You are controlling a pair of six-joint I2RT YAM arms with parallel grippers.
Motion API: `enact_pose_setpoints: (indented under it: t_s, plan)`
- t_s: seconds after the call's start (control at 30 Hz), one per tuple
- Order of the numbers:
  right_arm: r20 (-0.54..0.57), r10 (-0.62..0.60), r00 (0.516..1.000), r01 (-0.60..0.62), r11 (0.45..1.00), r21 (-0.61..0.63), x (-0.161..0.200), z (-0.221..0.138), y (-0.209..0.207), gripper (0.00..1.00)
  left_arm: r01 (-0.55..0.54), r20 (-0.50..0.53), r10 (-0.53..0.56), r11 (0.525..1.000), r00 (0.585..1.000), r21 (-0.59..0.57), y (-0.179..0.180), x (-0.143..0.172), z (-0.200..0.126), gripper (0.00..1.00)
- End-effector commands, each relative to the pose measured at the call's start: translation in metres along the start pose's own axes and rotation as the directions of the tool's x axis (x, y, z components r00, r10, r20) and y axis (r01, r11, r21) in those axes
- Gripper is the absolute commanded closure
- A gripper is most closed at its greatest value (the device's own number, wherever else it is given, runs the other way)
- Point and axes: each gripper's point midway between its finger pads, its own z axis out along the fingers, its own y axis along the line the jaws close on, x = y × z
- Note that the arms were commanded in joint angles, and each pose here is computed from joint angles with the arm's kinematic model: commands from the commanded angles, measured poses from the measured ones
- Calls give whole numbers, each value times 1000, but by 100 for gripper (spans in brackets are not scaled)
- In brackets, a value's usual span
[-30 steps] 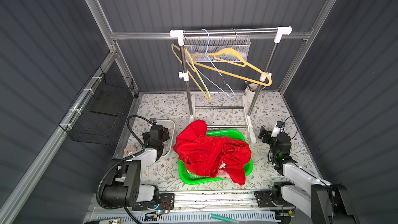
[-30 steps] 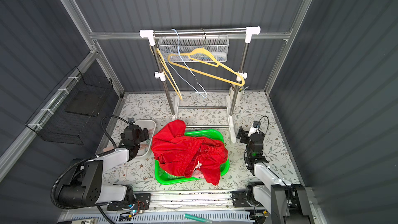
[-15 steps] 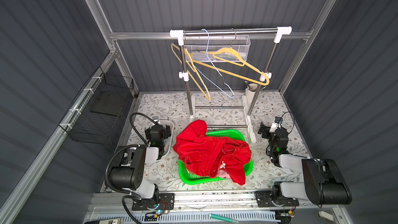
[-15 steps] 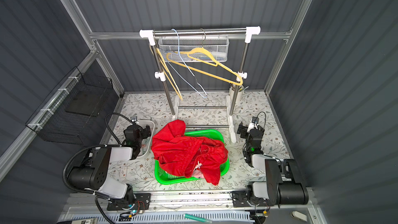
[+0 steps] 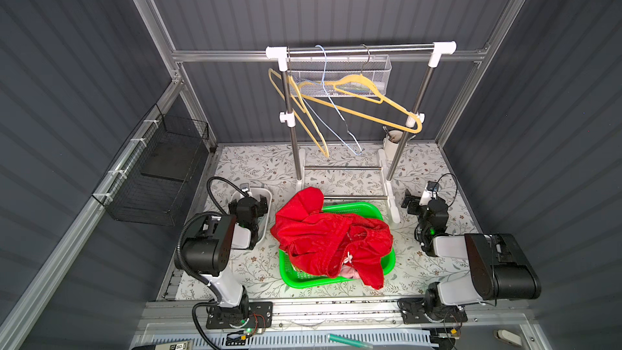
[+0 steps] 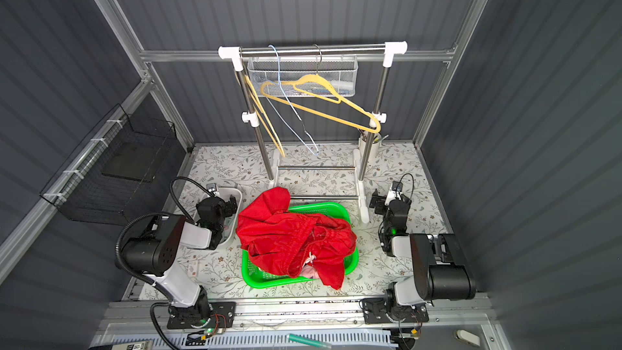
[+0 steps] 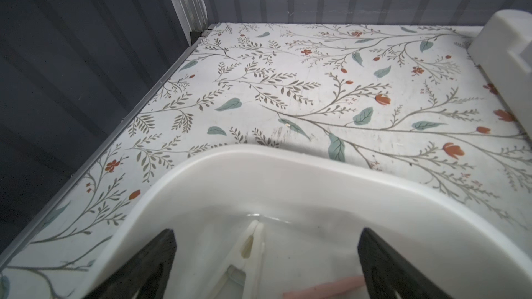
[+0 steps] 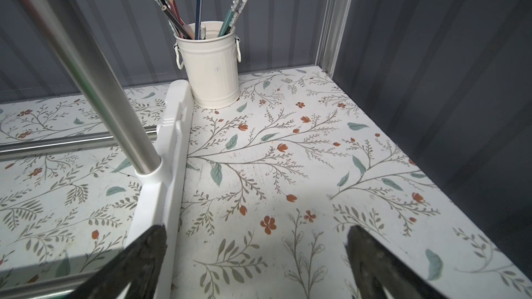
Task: Remove the clothespins securing shorts to the hanger
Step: Reset both arms
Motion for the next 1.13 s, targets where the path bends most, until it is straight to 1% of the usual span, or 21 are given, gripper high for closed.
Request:
enact_pose_setpoints:
  t_s: [0.0, 1.1]
  plan:
    - [5, 17, 1000, -17, 1000, 2, -5, 3, -2, 1, 7, 6, -7, 1000, 1000, -25, 5, -4, 4, 0]
    - [6, 20, 1000, -20, 1000, -1, -5, 3, -2, 1, 8, 12, -8, 1000, 1000, -24, 5, -5, 3, 0]
